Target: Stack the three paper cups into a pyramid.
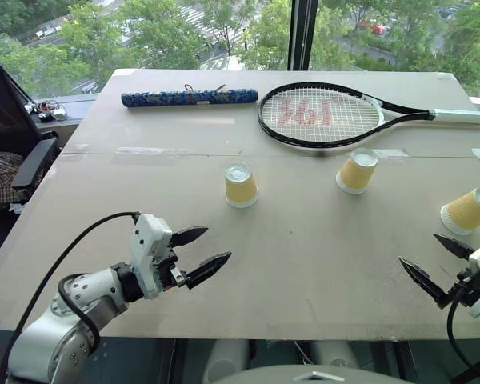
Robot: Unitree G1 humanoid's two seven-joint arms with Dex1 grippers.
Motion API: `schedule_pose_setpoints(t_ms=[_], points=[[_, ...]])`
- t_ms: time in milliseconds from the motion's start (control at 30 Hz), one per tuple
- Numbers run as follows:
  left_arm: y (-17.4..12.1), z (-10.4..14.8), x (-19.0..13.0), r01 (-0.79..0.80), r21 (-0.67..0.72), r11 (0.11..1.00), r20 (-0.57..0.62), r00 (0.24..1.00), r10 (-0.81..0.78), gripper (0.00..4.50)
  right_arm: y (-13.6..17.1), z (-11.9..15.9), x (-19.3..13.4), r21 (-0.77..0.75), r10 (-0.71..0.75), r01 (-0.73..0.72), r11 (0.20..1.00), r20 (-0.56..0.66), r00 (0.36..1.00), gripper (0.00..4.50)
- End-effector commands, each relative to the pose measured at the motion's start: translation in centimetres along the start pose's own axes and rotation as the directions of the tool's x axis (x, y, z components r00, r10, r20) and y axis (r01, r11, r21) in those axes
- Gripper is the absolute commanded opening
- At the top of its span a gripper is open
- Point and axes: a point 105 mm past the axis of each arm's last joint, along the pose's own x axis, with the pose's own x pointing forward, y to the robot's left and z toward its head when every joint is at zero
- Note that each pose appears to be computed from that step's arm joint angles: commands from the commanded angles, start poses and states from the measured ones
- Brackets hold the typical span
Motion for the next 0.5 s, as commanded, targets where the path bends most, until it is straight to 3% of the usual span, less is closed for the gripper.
schedule_pose_setpoints(t_ms=[33, 167, 333, 500], points=[[-0.1, 0.9, 0.4, 0.034, 0.019, 0.999, 0.028, 0.999, -0.035, 4.46, -0.1, 0.8, 0.2, -0.025, -0.036, 0.037, 0.999, 0.037, 0.999, 4.5], [-0.2, 1.8, 1.4, 0.07, 0.035, 0.997, 0.063, 0.995, -0.072, 4.46, 0.1, 1.8, 1.2, -0.03, -0.104, 0.106, 0.994, 0.074, 0.992, 4.5], [-2.5, 3.9, 2.1, 0.224, 0.083, 0.971, 0.116, 0.966, -0.232, 4.46, -1.5, 3.5, 1.6, -0.05, -0.215, 0.223, 0.973, 0.126, 0.968, 4.5], [-4.4, 5.5, 2.7, 0.355, 0.195, 0.914, 0.11, 0.919, -0.38, 4.46, -7.0, 5.4, 0.2, -0.117, -0.518, 0.54, 0.834, 0.173, 0.838, 4.5]])
